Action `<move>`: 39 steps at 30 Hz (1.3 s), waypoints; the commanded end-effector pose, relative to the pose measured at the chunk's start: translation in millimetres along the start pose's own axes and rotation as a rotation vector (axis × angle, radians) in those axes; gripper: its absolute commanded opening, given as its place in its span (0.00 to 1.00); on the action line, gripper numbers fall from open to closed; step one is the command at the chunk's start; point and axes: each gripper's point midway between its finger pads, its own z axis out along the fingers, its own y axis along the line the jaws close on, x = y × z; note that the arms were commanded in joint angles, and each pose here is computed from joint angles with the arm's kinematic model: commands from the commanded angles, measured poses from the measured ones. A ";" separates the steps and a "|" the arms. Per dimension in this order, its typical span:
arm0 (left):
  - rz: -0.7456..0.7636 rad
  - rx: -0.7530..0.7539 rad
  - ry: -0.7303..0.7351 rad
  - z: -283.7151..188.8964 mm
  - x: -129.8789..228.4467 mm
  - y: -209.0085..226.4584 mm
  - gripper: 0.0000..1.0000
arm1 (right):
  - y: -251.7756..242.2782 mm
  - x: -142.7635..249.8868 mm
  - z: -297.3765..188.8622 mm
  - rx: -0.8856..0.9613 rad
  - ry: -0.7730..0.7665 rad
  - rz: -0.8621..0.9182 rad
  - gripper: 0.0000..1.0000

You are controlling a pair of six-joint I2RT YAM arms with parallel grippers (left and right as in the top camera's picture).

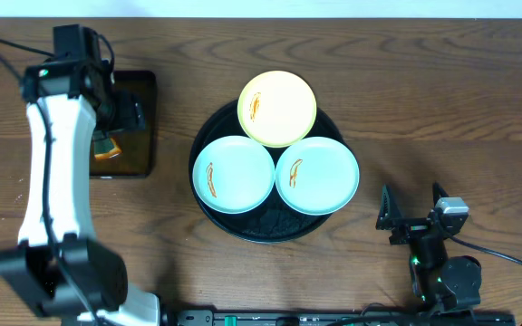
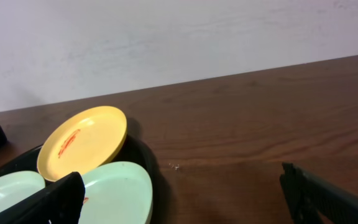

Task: Clean dirty plates on tray and stack at the side
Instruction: 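Move the left gripper over the sponge in the black tray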

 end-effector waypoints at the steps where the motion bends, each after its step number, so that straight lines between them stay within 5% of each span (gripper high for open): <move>1: -0.143 -0.001 0.006 27.1 -16.6 10.9 0.82 | -2.7 0.5 0.0 0.011 0.001 -0.013 0.99; 12: -0.384 -0.039 0.051 68.4 -20.8 56.6 0.82 | -2.7 0.5 0.0 0.011 0.001 -0.013 0.99; 20: -0.352 -0.050 0.117 112.0 -17.4 58.3 0.80 | -2.7 0.5 0.0 0.011 0.001 -0.013 0.99; 30: -0.257 -0.046 0.166 147.4 -13.8 56.0 0.63 | -2.7 0.5 0.0 0.011 0.001 -0.013 0.99; 39: -0.191 -0.047 0.217 173.3 -5.5 54.9 0.63 | -2.7 0.5 0.0 0.010 0.001 -0.013 0.99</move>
